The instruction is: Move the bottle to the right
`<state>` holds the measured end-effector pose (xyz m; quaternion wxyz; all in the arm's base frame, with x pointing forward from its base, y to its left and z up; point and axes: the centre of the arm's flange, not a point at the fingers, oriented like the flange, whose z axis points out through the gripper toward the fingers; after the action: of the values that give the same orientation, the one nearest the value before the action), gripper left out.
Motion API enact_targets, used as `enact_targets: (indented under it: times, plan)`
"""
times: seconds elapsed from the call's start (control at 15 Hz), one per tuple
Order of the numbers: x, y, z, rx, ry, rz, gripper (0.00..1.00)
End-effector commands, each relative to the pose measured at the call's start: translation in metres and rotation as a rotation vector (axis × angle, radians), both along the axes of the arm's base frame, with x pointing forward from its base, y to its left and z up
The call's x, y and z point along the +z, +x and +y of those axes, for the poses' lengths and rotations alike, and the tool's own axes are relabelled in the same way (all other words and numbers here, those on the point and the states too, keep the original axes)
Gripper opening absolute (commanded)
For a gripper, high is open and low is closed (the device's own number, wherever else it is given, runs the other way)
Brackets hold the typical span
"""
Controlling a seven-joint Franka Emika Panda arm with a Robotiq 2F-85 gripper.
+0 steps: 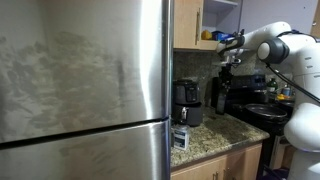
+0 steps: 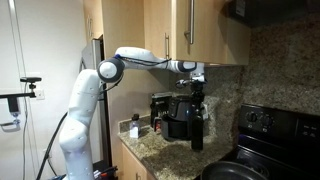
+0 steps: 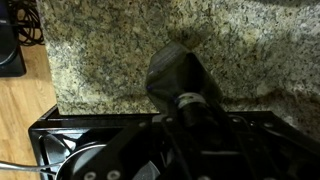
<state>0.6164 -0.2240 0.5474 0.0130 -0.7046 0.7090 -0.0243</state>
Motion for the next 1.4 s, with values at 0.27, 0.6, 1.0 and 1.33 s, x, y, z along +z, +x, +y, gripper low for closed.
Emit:
enact_targets:
  times: [0.27, 0.6, 1.0, 1.33]
  plan:
    - [-0.04, 0.009, -0.01, -0.019, 0.025, 0.07, 0.11]
    - [-0.033, 0.019, -0.02, -0.038, 0.026, 0.003, 0.11]
    - [-0.053, 0.036, -0.031, -0.053, -0.002, -0.001, 0.11]
    - [-0.08, 0.049, -0.074, -0.138, -0.073, -0.066, 0.11]
